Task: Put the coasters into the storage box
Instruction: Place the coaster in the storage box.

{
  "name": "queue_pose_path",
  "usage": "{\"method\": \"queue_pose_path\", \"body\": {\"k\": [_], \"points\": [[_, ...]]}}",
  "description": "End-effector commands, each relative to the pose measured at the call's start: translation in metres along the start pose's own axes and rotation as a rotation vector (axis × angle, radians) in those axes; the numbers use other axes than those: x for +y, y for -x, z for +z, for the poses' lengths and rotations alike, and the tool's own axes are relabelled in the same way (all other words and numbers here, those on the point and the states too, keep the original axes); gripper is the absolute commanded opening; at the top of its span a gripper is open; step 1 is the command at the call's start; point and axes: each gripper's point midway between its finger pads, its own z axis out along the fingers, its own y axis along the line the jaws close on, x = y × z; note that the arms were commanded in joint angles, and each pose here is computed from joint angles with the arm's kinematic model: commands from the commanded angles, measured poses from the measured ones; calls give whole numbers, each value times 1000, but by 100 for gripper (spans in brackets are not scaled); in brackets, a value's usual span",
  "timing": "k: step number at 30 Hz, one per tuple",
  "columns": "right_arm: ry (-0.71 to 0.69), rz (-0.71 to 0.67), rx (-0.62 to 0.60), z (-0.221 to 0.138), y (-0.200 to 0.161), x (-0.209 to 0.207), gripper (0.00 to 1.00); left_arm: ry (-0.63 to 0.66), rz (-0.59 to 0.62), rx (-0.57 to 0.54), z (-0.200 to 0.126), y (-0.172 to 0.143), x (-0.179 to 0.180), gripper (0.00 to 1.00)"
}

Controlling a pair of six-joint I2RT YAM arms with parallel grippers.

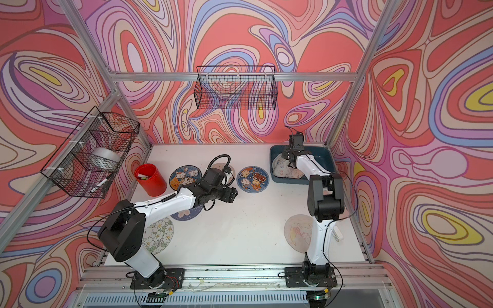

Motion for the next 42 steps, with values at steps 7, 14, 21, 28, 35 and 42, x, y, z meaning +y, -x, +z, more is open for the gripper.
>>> {"method": "queue_pose_path", "body": {"k": [7,14,21,28,35,42], "points": [[-255,7,14,30,-1,-54,0,-5,-5,-6,-5,2,-5,78],[-349,33,5,16,-7,-85,1,-1,5,3,-3,0,-4,78],[-250,45,18,3,-1,-77,14,-8,5,3,0,0,-6,78],[-87,56,66,-4,1,-48,41,-17,4,4,1,-2,-7,78],[-154,69,57,-14,8,-58,65,-11,9,-2,-3,-4,-6,78],[-238,76,-4,-36,26,-72,78,-6,6,-2,-5,-8,-3,78]]}}
